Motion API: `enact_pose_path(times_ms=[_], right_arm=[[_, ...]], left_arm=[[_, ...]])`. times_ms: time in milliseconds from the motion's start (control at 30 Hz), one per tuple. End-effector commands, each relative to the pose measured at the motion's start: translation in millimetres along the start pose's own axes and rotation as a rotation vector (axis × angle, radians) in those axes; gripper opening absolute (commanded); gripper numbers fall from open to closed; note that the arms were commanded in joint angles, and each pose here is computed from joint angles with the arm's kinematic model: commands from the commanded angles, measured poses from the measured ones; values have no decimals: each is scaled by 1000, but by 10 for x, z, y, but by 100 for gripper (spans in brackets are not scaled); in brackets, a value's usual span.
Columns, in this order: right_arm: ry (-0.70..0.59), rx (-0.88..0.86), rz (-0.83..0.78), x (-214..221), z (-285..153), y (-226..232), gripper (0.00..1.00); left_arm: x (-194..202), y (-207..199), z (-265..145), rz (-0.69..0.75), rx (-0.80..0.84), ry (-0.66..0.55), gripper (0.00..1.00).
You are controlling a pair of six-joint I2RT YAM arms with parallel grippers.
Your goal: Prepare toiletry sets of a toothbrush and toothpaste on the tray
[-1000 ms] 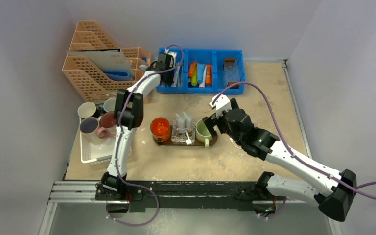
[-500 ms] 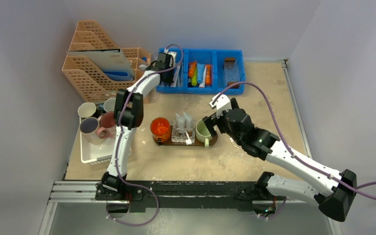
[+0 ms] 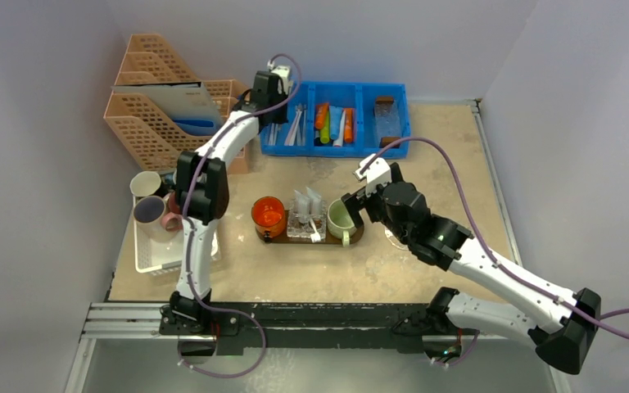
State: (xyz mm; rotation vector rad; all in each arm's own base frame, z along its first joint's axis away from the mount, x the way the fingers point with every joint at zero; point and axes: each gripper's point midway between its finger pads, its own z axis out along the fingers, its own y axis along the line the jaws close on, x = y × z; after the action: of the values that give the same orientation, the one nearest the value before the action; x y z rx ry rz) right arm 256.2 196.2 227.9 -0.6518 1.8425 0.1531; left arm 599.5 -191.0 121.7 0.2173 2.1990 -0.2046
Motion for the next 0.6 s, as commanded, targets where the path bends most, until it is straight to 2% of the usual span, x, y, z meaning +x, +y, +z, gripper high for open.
enact_pose_path(times_ms=[0, 333, 567], right_arm=[[-71, 20, 45, -233, -50, -60, 99], [-68, 29, 71, -380, -51, -79, 99], [-109, -18, 133, -651, -87, -10, 99]], left_arm=[[-572, -53, -445, -31, 29, -157, 0], [-819, -216, -1164, -56, 127, -290, 0], [-783, -324, -1789, -34, 204, -376, 0]])
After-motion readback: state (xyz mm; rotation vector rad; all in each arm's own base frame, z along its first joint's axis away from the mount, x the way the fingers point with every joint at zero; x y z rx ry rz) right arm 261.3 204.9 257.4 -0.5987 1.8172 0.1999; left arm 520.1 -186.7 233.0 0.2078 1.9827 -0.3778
